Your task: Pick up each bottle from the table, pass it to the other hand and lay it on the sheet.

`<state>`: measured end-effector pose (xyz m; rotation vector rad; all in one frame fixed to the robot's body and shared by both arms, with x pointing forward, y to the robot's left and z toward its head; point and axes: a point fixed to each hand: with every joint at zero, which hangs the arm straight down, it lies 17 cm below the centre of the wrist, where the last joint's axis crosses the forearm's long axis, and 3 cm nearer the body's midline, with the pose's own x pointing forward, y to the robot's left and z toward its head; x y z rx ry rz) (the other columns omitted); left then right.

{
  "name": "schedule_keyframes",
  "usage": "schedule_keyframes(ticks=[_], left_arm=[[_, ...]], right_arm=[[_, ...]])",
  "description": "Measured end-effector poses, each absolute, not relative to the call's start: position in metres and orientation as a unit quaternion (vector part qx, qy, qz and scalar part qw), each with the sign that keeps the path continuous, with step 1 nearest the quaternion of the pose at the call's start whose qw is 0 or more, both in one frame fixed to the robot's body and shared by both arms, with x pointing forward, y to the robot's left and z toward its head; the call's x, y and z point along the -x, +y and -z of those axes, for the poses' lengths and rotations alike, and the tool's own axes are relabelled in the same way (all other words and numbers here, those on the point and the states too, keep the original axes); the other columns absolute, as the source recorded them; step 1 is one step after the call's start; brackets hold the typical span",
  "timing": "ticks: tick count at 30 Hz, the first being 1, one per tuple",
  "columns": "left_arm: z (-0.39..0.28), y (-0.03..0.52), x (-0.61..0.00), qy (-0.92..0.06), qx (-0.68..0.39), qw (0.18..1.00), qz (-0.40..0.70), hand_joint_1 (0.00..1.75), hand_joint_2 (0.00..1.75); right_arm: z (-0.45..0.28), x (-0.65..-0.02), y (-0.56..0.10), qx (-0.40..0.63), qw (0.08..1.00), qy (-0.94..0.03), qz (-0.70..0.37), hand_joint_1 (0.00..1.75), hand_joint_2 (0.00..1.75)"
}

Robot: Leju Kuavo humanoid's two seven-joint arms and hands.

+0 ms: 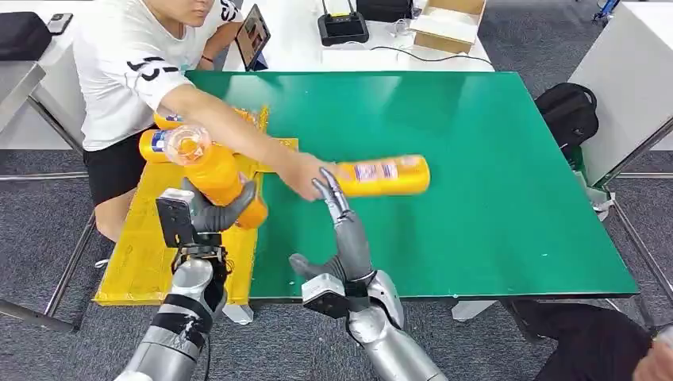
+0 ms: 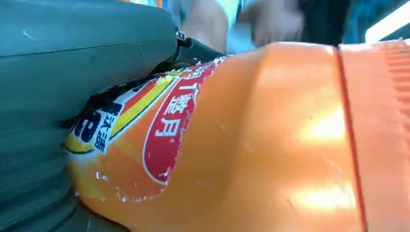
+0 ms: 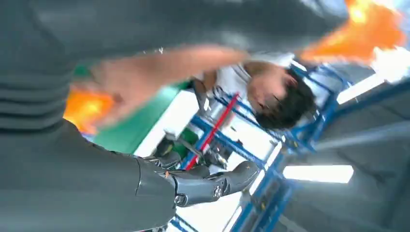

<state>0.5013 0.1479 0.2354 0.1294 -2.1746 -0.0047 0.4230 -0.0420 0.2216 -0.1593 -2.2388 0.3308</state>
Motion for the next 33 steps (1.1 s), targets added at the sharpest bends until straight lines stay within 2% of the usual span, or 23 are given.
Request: schedule_keyframes(ticks=[6,14,21,27,33], left_arm=[[-0.207,0.165,-0.529,-0.854,-0.193,0.471,0.109,1.75,1.75],[-0.177,0.185,-0.543,-0.816,-0.260,0.490,0.164,1.75,1.75],[-0.145,0.212,-0.553,-0.719,-0.420,0.425,0.354,1.75,1.75],[-0.131,0.239,-0.556,-0.665,-0.476,0.394,0.420,1.75,1.75],[-0.122,0.257,-0.557,-0.644,-0.489,0.404,0.427,1.75,1.75]], right_arm=[[-0.245,-0.419,-0.059,0.071,0.405,-0.907,-0.088,0.00,0.00],[-0.255,-0.417,-0.067,0.073,0.396,-0.913,-0.073,0.00,0.00],[-0.257,-0.418,-0.072,0.068,0.398,-0.913,-0.059,0.00,0.00],[-0.257,-0.418,-0.073,0.062,0.400,-0.913,-0.054,0.00,0.00],[-0.257,-0.417,-0.070,0.056,0.400,-0.913,-0.056,0.00,0.00]])
